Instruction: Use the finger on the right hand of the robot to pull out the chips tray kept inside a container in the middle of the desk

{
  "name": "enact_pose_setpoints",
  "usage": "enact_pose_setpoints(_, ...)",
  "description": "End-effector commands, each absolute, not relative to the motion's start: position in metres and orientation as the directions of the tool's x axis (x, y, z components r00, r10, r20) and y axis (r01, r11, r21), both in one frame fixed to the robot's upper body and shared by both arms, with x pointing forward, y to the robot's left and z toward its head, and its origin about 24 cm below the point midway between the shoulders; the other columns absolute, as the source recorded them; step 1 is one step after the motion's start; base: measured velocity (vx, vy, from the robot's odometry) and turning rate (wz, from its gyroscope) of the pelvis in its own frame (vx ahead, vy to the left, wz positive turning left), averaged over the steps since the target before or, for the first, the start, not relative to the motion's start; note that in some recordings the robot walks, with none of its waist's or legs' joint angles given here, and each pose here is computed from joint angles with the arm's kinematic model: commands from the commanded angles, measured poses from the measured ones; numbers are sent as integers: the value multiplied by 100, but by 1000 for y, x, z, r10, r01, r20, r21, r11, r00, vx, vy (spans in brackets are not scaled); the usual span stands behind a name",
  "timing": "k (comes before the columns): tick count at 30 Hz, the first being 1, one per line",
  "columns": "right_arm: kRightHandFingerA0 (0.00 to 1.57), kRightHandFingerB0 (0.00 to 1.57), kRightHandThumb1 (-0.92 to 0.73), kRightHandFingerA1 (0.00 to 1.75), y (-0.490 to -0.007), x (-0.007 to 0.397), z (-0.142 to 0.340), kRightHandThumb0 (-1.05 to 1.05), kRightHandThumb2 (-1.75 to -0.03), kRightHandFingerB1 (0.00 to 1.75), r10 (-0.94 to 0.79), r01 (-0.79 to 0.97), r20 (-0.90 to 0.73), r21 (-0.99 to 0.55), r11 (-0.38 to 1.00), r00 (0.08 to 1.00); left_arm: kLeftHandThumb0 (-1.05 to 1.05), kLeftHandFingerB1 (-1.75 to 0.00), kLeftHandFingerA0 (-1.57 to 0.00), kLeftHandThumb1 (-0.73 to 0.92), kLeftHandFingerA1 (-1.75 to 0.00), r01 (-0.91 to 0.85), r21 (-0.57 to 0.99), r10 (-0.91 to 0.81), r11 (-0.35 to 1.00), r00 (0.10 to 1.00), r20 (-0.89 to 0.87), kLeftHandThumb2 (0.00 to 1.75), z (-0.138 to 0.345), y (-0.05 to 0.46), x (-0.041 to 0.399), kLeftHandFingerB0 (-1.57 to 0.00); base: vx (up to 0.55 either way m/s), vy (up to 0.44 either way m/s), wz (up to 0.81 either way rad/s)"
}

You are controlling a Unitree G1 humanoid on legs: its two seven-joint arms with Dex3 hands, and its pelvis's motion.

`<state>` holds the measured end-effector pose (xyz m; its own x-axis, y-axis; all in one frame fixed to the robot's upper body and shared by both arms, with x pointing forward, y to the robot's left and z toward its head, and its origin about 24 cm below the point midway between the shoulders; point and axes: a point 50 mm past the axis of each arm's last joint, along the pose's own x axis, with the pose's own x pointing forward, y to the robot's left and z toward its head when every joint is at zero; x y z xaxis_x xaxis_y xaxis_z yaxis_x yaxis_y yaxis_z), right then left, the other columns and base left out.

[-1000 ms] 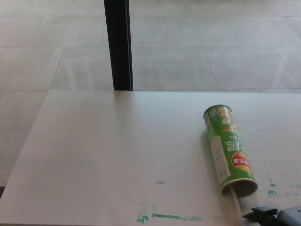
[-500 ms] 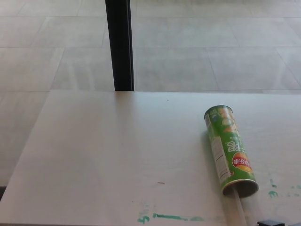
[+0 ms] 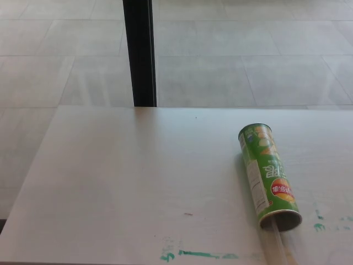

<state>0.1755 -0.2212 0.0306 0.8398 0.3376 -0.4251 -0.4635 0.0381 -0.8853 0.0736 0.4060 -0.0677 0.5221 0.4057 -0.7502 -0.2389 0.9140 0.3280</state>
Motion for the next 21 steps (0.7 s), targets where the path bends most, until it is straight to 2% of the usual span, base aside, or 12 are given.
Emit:
enact_pose_setpoints(1,77,51,-60,135,-227,164,19,-20,-59,43,306,-563,-536,-826,1,787,-77,-85,-33,82,-94,-256,356,438,899,517,-735,65,-62,413,71,-38,0,0,0)
enact_pose_setpoints(2,78,51,-59,133,-227,164,21,-21,-59,44,308,-559,-532,-829,1,789,-76,-99,-30,84,-95,-245,352,429,903,522,-737,65,-61,413,71,-37,0,0,0)
enact_pose_setpoints(5,79,52,-59,135,-227,160,19,-20,-59,43,298,-558,-530,-830,13,794,-76,-83,-30,84,-93,-238,363,434,901,516,-739,66,-62,413,70,-36,0,0,0)
enact_pose_setpoints(9,79,51,-58,130,-227,157,19,-20,-58,43,302,-564,-537,-826,3,788,-75,-100,-30,84,-95,-233,364,432,902,514,-741,65,-61,415,69,-38,0,0,0)
enact_pose_setpoints(10,77,50,-59,138,-228,157,20,-19,-59,43,303,-563,-535,-827,7,789,-76,-102,-32,84,-96,-224,375,436,900,511,-741,65,-61,414,68,-39,0,0,0)
enact_pose_setpoints(13,78,34,-60,139,-230,163,28,-17,-59,39,309,-535,-501,-844,31,808,-75,-89,-31,83,-91,-248,361,438,899,504,-744,65,-63,414,67,-37,0,0,0)
enact_pose_setpoints(15,80,19,-58,128,-229,172,37,-18,-57,31,293,-500,-475,-866,14,830,-75,-94,-32,83,-91,-249,359,437,900,504,-745,64,-63,414,67,-38,0,0,0)
enact_pose_setpoints(16,82,10,-56,112,-227,181,47,-19,-56,26,290,-461,-438,-887,10,851,-75,-84,-31,84,-87,-229,368,433,901,506,-746,65,-62,414,67,-36,0,0,0)
enact_pose_setpoints(18,82,10,-56,112,-226,184,51,-19,-56,26,288,-448,-426,-894,8,857,-75,-84,-31,84,-87,-219,373,432,902,507,-746,65,-62,414,67,-36,0,0,0)
enact_pose_setpoints(19,87,8,-47,108,-224,192,62,-20,-71,19,294,-399,-377,-917,18,878,-75,-94,-32,85,-91,-213,377,432,901,507,-746,65,-63,413,66,-38,0,0,0)
enact_pose_setpoints(20,89,6,-45,108,-223,195,66,-17,-72,18,306,-379,-354,-925,26,884,-75,-123,-32,84,-95,-215,377,433,901,508,-745,66,-63,413,65,-39,0,0,0)
enact_pose_setpoints(21,89,5,-51,109,-222,200,72,-14,-55,26,319,-350,-320,-936,39,892,-75,-116,-30,85,-93,-213,377,432,901,510,-744,66,-62,413,65,-37,0,0,0)
